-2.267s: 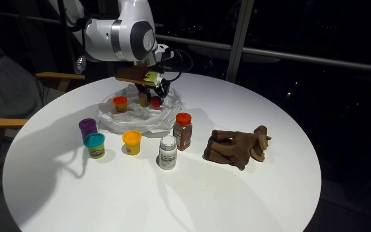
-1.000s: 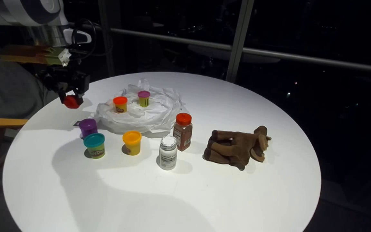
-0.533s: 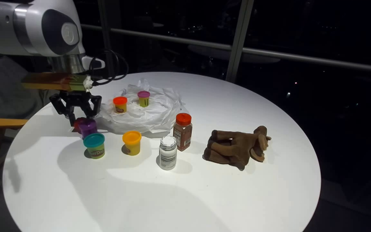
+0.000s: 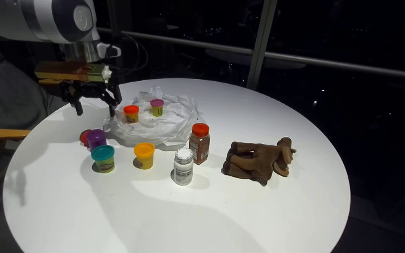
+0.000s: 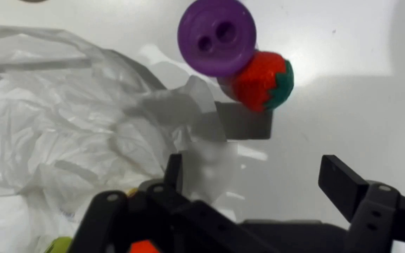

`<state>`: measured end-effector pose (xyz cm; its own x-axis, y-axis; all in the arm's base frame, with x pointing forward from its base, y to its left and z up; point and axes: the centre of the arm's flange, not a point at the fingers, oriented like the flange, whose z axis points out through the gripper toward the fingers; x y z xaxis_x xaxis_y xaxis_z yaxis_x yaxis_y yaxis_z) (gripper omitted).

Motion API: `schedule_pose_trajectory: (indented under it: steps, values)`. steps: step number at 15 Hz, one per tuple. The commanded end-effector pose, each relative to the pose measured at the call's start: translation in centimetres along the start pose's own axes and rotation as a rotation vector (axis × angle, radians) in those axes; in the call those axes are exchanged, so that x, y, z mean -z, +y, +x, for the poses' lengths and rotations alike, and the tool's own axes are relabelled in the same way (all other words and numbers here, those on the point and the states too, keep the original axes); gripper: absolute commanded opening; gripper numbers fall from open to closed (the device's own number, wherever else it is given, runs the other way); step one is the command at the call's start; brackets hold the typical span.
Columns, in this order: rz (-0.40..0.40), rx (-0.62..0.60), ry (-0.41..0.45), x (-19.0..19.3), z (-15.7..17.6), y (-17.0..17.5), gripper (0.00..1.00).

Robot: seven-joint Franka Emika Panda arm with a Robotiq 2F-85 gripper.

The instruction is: Pick the object and the bottles from the plastic bag and put them on the table

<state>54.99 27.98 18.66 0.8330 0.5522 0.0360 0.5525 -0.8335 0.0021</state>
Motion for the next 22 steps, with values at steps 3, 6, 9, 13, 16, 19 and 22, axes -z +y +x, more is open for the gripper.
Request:
schedule_pose_trajectory:
  steps: [3,6,9,13,16,19,22]
  values:
    - [-0.031,-0.101,0.094,3.4,3.8,3.4,1.0]
    - [-0.06,-0.17,0.115,2.6,5.3,5.9,1.0]
    - [-0.062,-0.213,0.109,1.2,6.2,7.9,1.0]
    - [-0.048,-0.247,0.09,-0.6,7.0,8.7,1.0]
    - [-0.05,-0.267,0.092,-1.5,7.4,9.0,1.0]
    - [-0.067,-0.295,0.094,-2.1,7.6,9.5,0.66]
    - [-0.084,-0.324,0.094,-1.8,7.3,9.6,0.42]
